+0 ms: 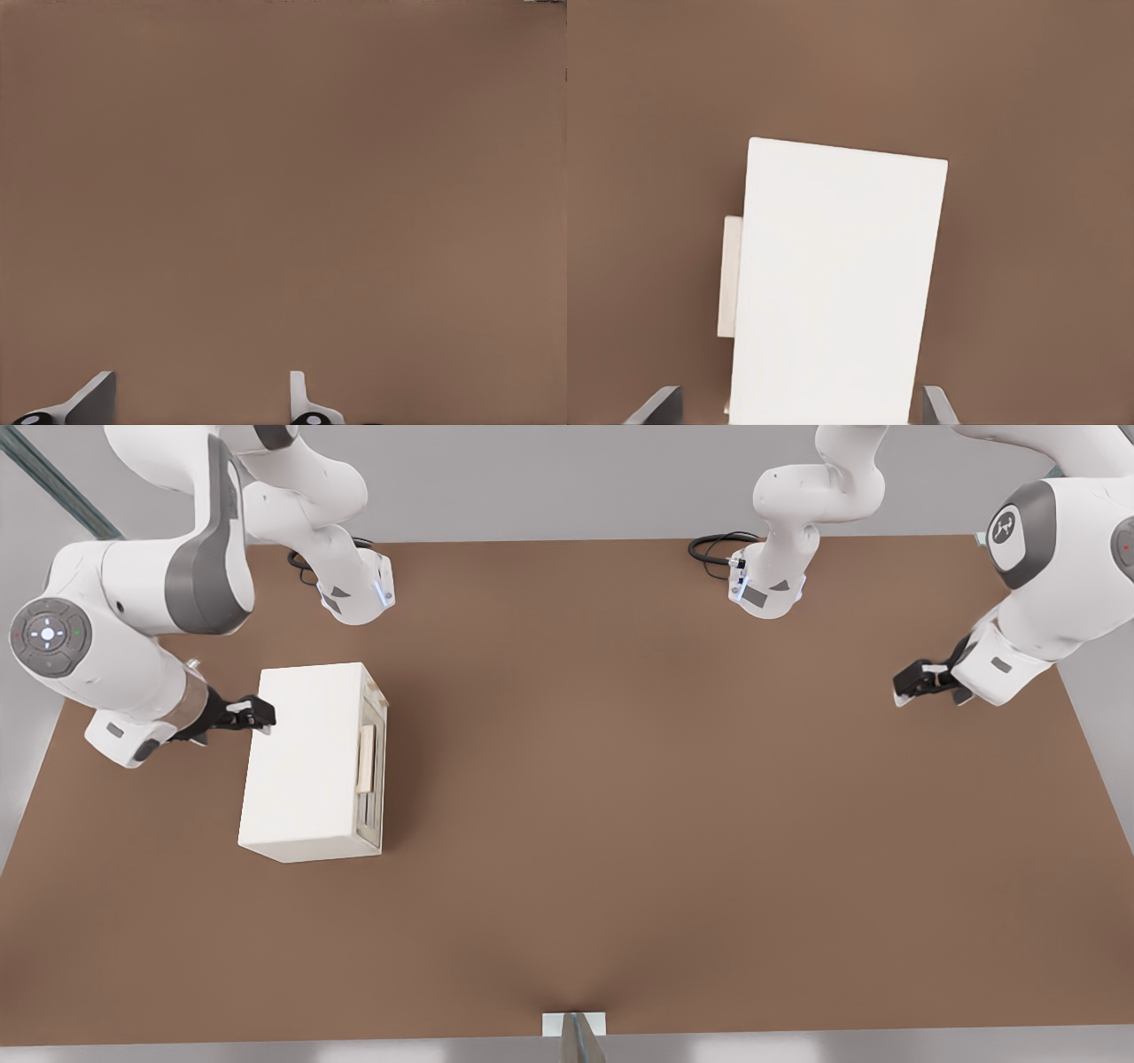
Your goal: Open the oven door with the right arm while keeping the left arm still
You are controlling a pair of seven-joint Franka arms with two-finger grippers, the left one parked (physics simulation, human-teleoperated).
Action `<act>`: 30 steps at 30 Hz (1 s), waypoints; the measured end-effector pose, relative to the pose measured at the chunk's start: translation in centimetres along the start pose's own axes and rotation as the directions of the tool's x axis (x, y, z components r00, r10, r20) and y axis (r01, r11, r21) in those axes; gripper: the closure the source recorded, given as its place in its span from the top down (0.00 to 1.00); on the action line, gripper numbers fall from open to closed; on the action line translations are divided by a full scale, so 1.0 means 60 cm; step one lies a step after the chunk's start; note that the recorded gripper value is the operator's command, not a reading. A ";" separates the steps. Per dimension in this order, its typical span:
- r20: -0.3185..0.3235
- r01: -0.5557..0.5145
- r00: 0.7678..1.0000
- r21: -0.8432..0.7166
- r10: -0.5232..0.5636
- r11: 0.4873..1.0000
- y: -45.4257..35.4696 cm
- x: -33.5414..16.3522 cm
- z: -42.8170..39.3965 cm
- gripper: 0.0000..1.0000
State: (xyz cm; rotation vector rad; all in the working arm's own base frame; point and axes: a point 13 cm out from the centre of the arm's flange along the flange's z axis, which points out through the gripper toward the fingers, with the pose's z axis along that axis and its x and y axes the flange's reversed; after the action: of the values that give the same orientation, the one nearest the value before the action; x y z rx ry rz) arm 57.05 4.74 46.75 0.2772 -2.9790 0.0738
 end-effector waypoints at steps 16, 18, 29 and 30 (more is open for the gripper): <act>-0.455 0.409 0.877 0.539 -0.154 0.736 0.224 -0.007 0.242 0.00; -0.446 0.394 0.887 0.588 -0.124 0.706 0.227 -0.001 0.260 0.00; -0.302 0.225 0.953 0.735 0.011 0.639 0.237 -0.011 0.338 0.00; -0.292 0.213 0.956 0.742 0.020 0.636 0.236 -0.010 0.347 0.00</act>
State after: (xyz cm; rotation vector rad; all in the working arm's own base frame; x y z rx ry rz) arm 52.00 17.42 25.62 0.4681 -2.4540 1.2841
